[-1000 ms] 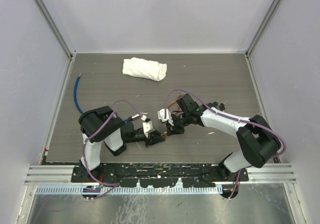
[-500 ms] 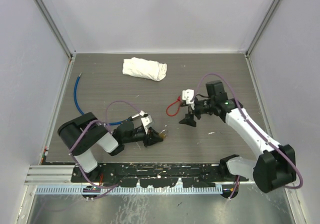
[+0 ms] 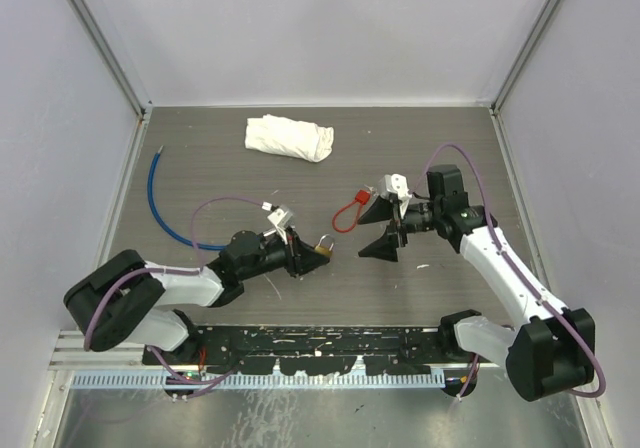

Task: Lock with the key
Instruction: Lock the lock.

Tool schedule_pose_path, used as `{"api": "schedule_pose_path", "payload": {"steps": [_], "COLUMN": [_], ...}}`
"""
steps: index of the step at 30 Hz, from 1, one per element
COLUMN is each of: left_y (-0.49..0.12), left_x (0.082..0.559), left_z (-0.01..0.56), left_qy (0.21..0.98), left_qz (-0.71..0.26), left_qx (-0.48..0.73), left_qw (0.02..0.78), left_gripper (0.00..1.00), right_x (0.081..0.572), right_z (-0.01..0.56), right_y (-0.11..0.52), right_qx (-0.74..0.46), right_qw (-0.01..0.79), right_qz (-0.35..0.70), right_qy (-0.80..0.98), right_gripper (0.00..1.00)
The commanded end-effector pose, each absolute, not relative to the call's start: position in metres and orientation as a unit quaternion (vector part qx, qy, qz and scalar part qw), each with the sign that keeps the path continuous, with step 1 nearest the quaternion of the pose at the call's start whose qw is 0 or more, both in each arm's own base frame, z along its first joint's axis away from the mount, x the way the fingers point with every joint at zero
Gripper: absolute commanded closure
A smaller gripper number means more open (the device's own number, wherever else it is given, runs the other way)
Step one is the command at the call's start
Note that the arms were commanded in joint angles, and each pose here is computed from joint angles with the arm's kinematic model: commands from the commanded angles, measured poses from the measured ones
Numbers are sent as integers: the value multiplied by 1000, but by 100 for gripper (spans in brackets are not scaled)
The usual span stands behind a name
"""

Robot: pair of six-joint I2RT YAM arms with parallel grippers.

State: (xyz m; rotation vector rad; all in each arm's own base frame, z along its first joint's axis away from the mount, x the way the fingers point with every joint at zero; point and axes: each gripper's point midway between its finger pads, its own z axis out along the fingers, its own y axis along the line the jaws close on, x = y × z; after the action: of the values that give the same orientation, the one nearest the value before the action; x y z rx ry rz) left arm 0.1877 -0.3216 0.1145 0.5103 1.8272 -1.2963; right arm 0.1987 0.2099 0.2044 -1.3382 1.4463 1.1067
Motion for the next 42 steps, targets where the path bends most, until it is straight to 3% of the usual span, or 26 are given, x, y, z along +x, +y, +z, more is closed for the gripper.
{"api": "schedule_pose_path", "payload": {"steps": [1, 19, 42], "left_y": [-328, -300, -332], "left_x": [207, 252, 210], "left_z": [174, 253, 280], "left_qy": [686, 588, 532], "left_qz": [-551, -595, -655], "left_qx": [141, -65, 69], "left_qw": [455, 544, 532], "left_gripper": [100, 100, 100], "right_x": [192, 199, 219], "right_z": [223, 190, 246], "right_y": [220, 260, 241], "right_qx": [-497, -343, -303], "right_qw": [413, 301, 354], "right_qz": [517, 604, 624], "right_qy": [562, 654, 628], "right_gripper": [16, 23, 22]}}
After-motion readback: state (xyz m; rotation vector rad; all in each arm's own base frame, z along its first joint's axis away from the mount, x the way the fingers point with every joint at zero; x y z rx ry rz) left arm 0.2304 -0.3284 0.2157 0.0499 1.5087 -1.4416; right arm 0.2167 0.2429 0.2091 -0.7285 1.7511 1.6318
